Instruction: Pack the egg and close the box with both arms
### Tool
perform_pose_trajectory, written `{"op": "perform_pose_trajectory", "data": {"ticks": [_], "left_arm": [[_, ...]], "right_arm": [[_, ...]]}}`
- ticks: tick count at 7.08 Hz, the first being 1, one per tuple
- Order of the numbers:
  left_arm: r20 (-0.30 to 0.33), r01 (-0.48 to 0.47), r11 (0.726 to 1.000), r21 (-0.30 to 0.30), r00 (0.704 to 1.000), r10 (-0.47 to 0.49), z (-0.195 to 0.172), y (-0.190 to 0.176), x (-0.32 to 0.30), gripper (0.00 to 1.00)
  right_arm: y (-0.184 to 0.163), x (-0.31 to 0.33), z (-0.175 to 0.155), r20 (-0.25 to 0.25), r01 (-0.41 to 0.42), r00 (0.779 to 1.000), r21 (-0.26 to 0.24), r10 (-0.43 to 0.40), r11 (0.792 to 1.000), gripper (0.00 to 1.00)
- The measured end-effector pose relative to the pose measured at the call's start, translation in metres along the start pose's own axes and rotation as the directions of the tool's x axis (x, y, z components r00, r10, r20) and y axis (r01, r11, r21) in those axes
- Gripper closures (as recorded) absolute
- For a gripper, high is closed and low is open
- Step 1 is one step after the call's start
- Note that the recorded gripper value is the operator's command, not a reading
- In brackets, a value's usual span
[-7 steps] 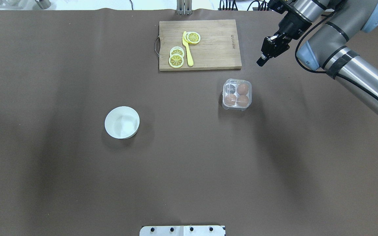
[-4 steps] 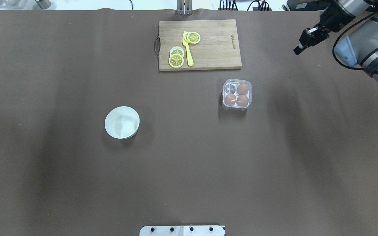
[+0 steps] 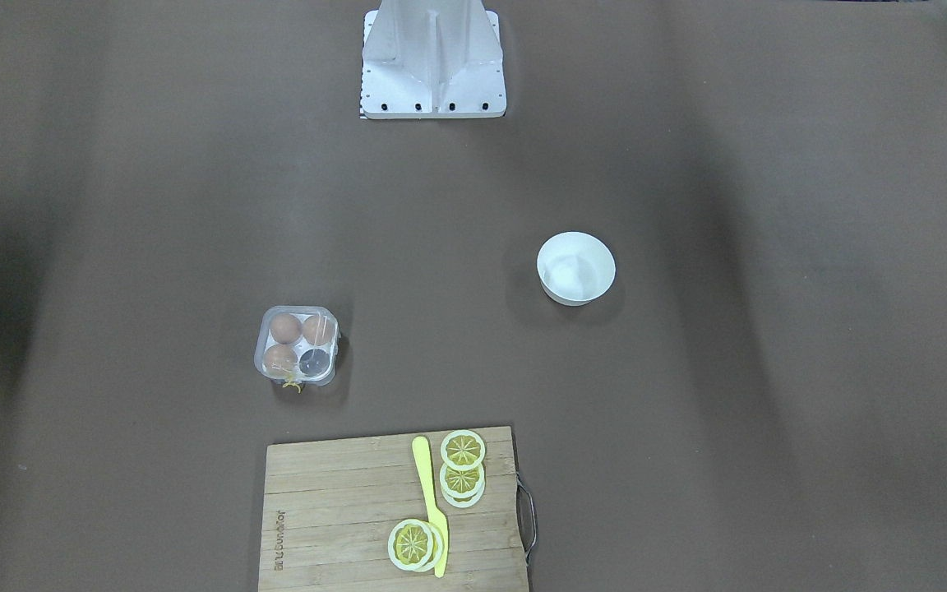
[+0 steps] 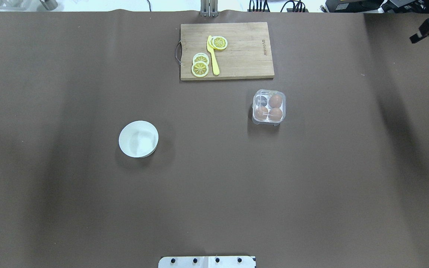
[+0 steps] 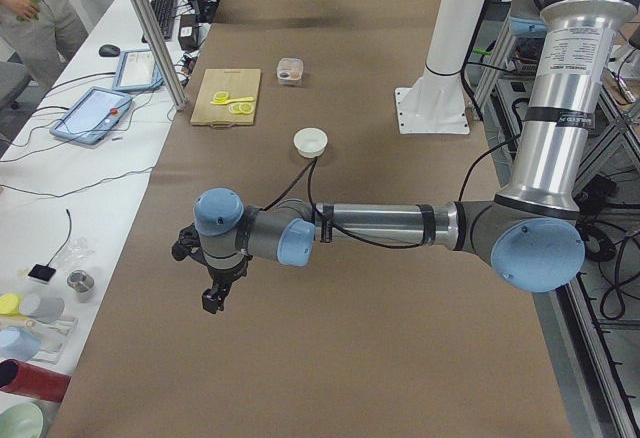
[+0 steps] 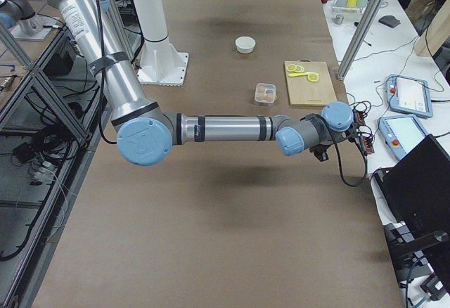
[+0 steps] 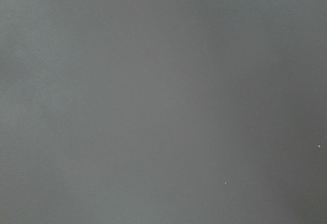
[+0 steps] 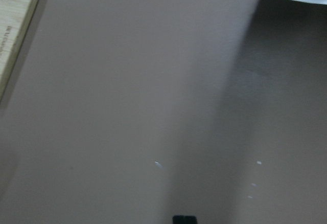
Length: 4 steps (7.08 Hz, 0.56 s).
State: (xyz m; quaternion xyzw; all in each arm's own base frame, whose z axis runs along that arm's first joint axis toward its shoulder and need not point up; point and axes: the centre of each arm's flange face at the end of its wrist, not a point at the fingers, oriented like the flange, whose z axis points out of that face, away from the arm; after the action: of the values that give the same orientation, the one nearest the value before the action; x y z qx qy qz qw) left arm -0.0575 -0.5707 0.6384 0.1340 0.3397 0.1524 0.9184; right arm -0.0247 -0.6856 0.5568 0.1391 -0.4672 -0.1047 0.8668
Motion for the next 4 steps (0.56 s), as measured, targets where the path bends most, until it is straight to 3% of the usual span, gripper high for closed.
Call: {"op": "perform_pose_trajectory", "data": {"ticks": [2,3,4], "left_arm": [[-0.001,0.008,1.000,-0.005,1.000,-0.008,0.002,0.002,-0.002,0.03],[-0.001,0.011,1.000,-0.007,1.000,-0.011,0.002,0.002,-0.003,0.03],[-0.001,0.014,1.000,-0.008,1.000,-0.014,0.003,0.003,-0.003,0.03]], "right_arm": [[0.042,0.063,-0.024,-0.124,0.011,0.992,0.015,-0.009,1.000,0.96],[0.066,0.088,-0.031,-0.168,0.006,0.986,0.013,-0.003,1.000,0.61],[0.092,0.108,-0.036,-0.193,-0.009,0.981,0.010,0.010,1.000,0.50]]}}
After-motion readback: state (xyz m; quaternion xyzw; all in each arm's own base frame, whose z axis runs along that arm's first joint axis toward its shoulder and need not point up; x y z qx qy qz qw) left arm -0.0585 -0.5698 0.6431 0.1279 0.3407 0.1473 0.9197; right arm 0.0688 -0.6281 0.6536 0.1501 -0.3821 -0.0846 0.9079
